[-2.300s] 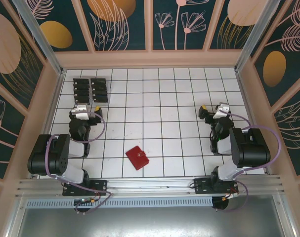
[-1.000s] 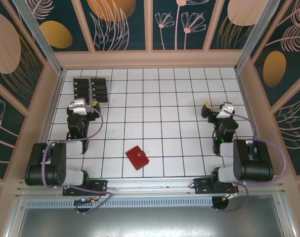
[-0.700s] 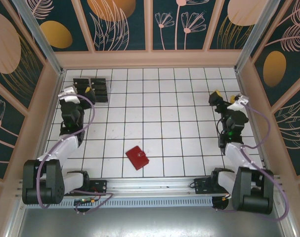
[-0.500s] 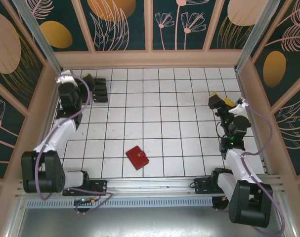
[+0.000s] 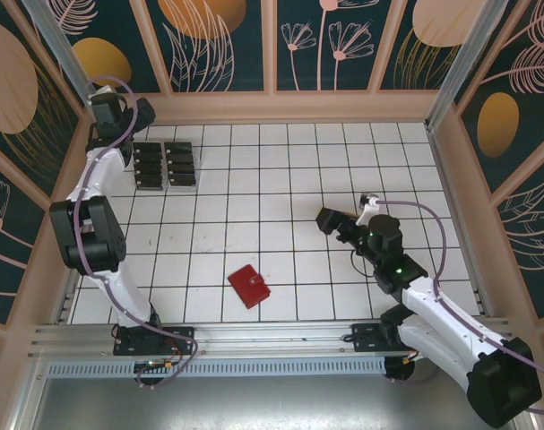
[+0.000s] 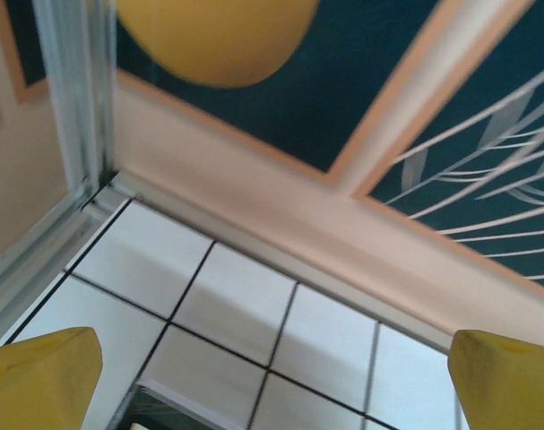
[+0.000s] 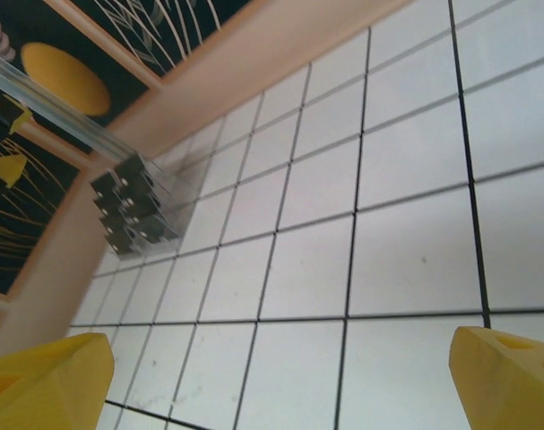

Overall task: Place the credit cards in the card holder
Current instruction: Move the storage box to the center of the table, then move the card holder to the bottom-center of the table.

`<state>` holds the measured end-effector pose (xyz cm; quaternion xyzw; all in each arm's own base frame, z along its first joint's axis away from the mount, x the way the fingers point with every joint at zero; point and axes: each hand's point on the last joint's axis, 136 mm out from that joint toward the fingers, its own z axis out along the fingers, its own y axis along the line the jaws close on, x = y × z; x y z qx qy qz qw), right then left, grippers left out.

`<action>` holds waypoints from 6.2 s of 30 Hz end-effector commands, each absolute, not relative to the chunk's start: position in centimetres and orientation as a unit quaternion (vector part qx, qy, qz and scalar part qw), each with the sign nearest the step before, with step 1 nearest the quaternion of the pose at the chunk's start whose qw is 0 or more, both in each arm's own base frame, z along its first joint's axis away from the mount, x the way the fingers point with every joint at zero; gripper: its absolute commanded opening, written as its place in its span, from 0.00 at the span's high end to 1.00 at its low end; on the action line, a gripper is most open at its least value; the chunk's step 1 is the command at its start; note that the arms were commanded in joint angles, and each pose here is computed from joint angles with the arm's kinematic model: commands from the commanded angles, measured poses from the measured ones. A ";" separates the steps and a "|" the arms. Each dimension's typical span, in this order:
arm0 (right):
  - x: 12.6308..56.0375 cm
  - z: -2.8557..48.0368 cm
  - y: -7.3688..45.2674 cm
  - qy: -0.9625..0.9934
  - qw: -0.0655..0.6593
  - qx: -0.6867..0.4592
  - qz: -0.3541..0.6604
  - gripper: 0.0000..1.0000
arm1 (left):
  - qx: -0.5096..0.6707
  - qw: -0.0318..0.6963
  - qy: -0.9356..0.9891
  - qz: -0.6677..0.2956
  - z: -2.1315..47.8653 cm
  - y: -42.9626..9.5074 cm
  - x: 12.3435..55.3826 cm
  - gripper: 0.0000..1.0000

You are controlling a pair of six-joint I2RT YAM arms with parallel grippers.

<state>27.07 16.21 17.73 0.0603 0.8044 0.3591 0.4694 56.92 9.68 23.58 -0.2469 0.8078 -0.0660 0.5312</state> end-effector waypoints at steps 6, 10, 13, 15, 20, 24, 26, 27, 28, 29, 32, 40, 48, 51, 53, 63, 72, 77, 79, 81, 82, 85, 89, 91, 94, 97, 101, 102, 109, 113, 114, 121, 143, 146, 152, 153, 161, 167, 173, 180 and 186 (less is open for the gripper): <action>27.7 14.8 16.8 0.842 0.430 0.053 0.322 0.04 | -0.270 0.495 0.819 -0.107 18.6 12.4 58.0 0.01; 28.2 14.3 17.3 0.849 0.423 0.043 0.315 0.04 | -0.260 0.499 0.816 -0.134 17.0 12.2 58.8 0.01; 28.5 13.9 17.4 0.854 0.417 0.040 0.308 0.04 | -0.253 0.500 0.813 -0.157 16.0 11.6 59.4 0.01; 28.6 13.8 17.5 0.856 0.415 0.038 0.306 0.04 | -0.249 0.502 0.811 -0.169 15.5 11.2 59.7 0.01; 28.9 13.8 17.5 0.860 0.415 0.032 0.295 0.04 | -0.240 0.503 0.808 -0.193 14.3 10.5 60.1 0.01; 29.0 14.0 17.4 0.862 0.417 0.027 0.287 0.04 | -0.238 0.501 0.804 -0.214 13.5 9.9 60.1 0.01; 29.0 14.0 17.3 0.863 0.417 0.026 0.284 0.04 | -0.239 0.501 0.802 -0.221 13.3 9.7 59.9 0.01; 29.0 14.2 17.3 0.862 0.418 0.026 0.284 0.04 | -0.237 0.501 0.801 -0.226 13.2 9.4 59.8 0.01; 29.0 14.2 17.2 0.863 0.418 0.025 0.283 0.04 | -0.237 0.500 0.801 -0.230 13.0 9.3 59.6 0.01; 29.0 14.2 17.2 0.863 0.419 0.026 0.282 0.04 | -0.237 0.498 0.801 -0.233 12.8 9.2 59.5 0.01; 28.9 14.2 17.1 0.863 0.420 0.026 0.281 0.04 | -0.235 0.492 0.801 -0.245 12.2 8.6 59.0 0.01; 28.8 14.1 16.6 0.862 0.421 0.033 0.279 0.04 | -0.231 0.494 0.787 -0.290 12.9 7.0 57.3 0.02; 28.6 14.5 16.4 0.858 0.423 0.041 0.287 0.04 | -0.214 0.489 0.780 -0.326 13.7 3.7 55.4 0.02; 28.5 14.5 16.1 0.858 0.421 0.050 0.290 0.03 | -0.203 0.486 0.781 -0.336 13.8 1.8 55.0 0.02; 28.3 14.4 15.9 0.858 0.421 0.056 0.290 0.01 | -0.196 0.483 0.781 -0.344 13.9 0.5 54.8 0.01; 28.4 13.2 14.0 0.871 0.412 0.104 0.248 0.01 | -0.174 0.466 0.771 -0.398 13.9 -6.5 52.8 0.02; 27.8 12.7 15.7 0.870 0.391 0.082 0.288 0.05 | -0.170 0.460 0.753 -0.438 14.5 -12.0 48.9 0.02; 27.6 12.4 16.2 0.872 0.379 0.076 0.301 0.09 | -0.171 0.456 0.747 -0.453 14.8 -14.9 46.6 0.01; 27.5 12.3 16.4 0.873 0.376 0.075 0.303 0.09 | -0.167 0.450 0.751 -0.453 14.8 -16.1 46.0 0.01; 27.6 12.4 16.5 0.873 0.375 0.074 0.304 0.09 | -0.163 0.445 0.756 -0.452 14.9 -17.1 45.7 0.01; 27.5 12.5 16.6 0.873 0.373 0.072 0.305 0.10 | -0.163 0.448 0.758 -0.445 15.0 -17.3 45.6 0.02; 27.4 12.6 16.8 0.877 0.367 0.065 0.304 0.12 | -0.189 0.455 0.767 -0.413 15.0 -16.1 45.9 0.01; 26.8 12.7 17.2 0.884 0.358 0.051 0.297 0.16 | -0.210 0.483 0.779 -0.341 17.1 -13.7 46.2 0.01; 26.5 12.8 17.4 0.886 0.354 0.046 0.295 0.18 | -0.219 0.489 0.786 -0.307 17.4 -12.6 45.9 0.01; 25.7 12.9 18.2 0.890 0.347 0.033 0.294 0.20 | -0.227 0.493 0.792 -0.277 17.8 -11.4 45.0 0.01; 24.8 12.6 19.1 0.896 0.338 0.016 0.289 0.21 | -0.218 0.480 0.806 -0.268 17.0 -11.4 44.1 0.01; 23.6 12.4 20.4 0.900 0.330 -0.001 0.284 0.21 | -0.187 0.478 0.813 -0.276 15.8 -12.0 43.1 0.01; 23.3 12.3 20.5 0.901 0.328 -0.003 0.283 0.21 | -0.177 0.478 0.813 -0.282 15.6 -12.3 43.0 0.01; 22.3 11.5 21.2 0.904 0.323 -0.005 0.280 0.21 | -0.126 0.472 0.811 -0.323 13.7 -14.3 42.7 0.01; 22.2 11.0 21.2 0.906 0.319 -0.004 0.278 0.21 | -0.123 0.470 0.799 -0.355 13.1 -15.2 42.8 0.01; 22.2 10.9 21.2 0.907 0.319 -0.004 0.276 0.21 | -0.123 0.469 0.796 -0.363 13.0 -15.4 42.8 0.01; 22.1 10.2 20.9 0.910 0.315 -0.002 0.268 0.21 | -0.121 0.466 0.777 -0.405 12.9 -16.9 42.5 0.01; 20.9 11.1 23.4 0.920 0.294 -0.057 0.251 0.28 | -0.184 0.471 0.774 -0.380 14.1 -17.2 40.5 0.01; 20.2 11.0 25.4 0.925 0.284 -0.089 0.234 0.31 | -0.218 0.467 0.792 -0.327 14.5 -15.0 39.7 0.01; 18.5 9.5 29.7 0.938 0.259 -0.168 0.160 0.36 | -0.258 0.426 0.832 -0.244 13.6 -11.8 36.2 0.01; 18.2 9.2 30.5 0.938 0.255 -0.184 0.145 0.36 | -0.259 0.420 0.836 -0.239 13.3 -11.4 35.5 0.01; 16.1 5.5 34.6 0.938 0.222 -0.262 0.058 0.37 | -0.249 0.414 0.846 -0.224 13.1 -10.1 32.2 0.01; 15.8 4.0 35.8 0.940 0.208 -0.262 0.062 0.36 | -0.241 0.412 0.851 -0.220 12.8 -10.1 32.0 0.01; 16.0 2.5 35.6 0.942 0.199 -0.267 0.035 0.36 | -0.234 0.405 0.855 -0.225 12.2 -10.5 32.0 0.01; 18.4 2.3 32.8 0.952 0.213 -0.219 0.011 0.43 | -0.226 0.398 0.857 -0.236 11.9 -10.9 31.7 0.01; 21.4 3.9 30.4 0.959 0.236 -0.156 0.030 0.44 | -0.209 0.397 0.861 -0.238 12.1 -11.3 31.7 0.01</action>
